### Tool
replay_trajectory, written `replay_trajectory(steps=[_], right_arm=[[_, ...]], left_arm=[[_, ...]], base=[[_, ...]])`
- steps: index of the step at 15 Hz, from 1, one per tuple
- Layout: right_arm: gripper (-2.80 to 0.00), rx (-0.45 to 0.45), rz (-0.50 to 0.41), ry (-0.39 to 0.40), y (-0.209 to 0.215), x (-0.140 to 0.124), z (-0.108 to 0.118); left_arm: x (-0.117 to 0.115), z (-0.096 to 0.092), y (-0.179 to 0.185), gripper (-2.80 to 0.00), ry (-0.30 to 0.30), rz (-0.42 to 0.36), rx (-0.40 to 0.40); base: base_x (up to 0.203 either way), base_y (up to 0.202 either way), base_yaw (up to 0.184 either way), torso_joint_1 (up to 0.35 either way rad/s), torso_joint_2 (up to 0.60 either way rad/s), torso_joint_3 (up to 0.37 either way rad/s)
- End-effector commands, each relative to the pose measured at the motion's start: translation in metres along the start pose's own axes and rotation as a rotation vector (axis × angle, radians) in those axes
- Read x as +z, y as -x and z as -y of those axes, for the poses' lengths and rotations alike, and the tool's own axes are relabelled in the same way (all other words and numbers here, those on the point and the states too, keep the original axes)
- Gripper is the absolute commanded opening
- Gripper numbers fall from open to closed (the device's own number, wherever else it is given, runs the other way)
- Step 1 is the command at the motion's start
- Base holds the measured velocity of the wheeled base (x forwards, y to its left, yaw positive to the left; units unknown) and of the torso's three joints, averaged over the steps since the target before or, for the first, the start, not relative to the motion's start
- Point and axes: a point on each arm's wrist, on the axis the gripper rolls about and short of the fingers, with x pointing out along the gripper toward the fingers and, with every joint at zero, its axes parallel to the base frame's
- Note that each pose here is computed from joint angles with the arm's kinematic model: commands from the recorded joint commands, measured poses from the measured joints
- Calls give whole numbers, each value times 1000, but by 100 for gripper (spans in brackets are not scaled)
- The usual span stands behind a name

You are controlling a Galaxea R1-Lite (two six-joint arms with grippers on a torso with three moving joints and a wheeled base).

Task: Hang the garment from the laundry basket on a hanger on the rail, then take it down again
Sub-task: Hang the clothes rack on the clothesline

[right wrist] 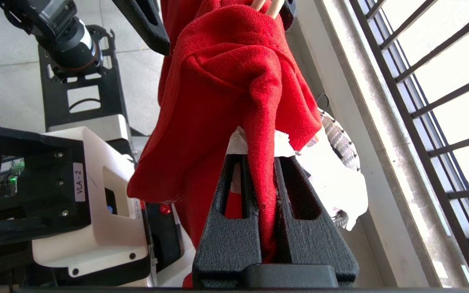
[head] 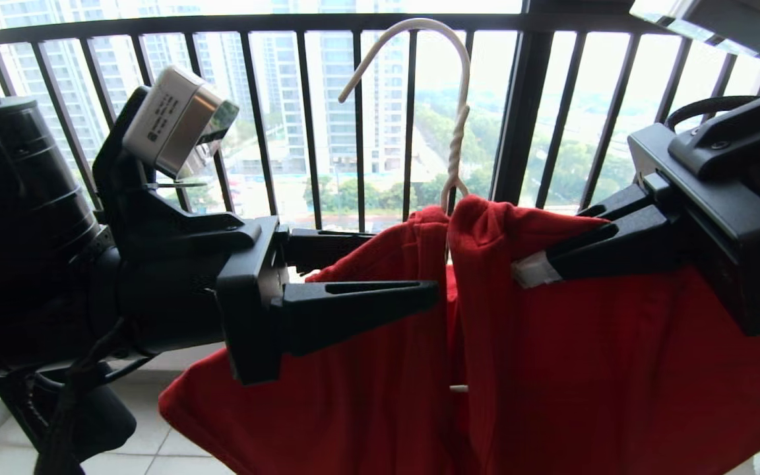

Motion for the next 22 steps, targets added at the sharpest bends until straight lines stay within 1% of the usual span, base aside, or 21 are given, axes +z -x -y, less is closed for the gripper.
replay_trajectory(steps=[1, 5, 7, 9, 13, 15, 17, 18, 20, 21, 22], right_arm=[[-280, 4, 24, 3, -2, -7, -1], [-280, 19, 73, 9, -10, -14, 5], [-280, 10, 106, 19, -13, -15, 11], [-280, 12, 119, 24, -16, -16, 13], [-280, 0, 156, 47, -22, -20, 15], [-280, 1, 156, 46, -23, -21, 15], [-280, 2, 159, 18, -23, -21, 15], [-280, -6, 176, 10, -24, -19, 17], [-280, -29, 190, 8, -22, -18, 21], [-280, -35, 189, 5, -22, -19, 23], [-280, -39, 185, 1, -23, -20, 25]], left_arm=[[3, -2, 3, 0, -10, 12, 12], [9, -8, 9, 0, -24, 30, 50], [11, -10, 10, 0, -30, 37, 61], [14, -12, 13, 0, -35, 43, 74], [23, -9, 21, 0, -61, 72, 88], [26, -5, 24, 0, -69, 85, 91], [32, -1, 33, 0, -92, 108, 105], [35, 0, 36, 0, -100, 117, 114], [39, 2, 40, 0, -114, 132, 123], [40, 3, 41, -99, -118, 135, 124], [41, 3, 41, -280, -119, 137, 124]], base=[[0, 0, 0, 0, 0, 0], [0, 0, 0, 0, 0, 0], [0, 0, 0, 0, 0, 0], [0, 0, 0, 0, 0, 0], [0, 0, 0, 0, 0, 0], [0, 0, 0, 0, 0, 0], [0, 0, 0, 0, 0, 0], [0, 0, 0, 0, 0, 0], [0, 0, 0, 0, 0, 0], [0, 0, 0, 0, 0, 0], [0, 0, 0, 0, 0, 0]])
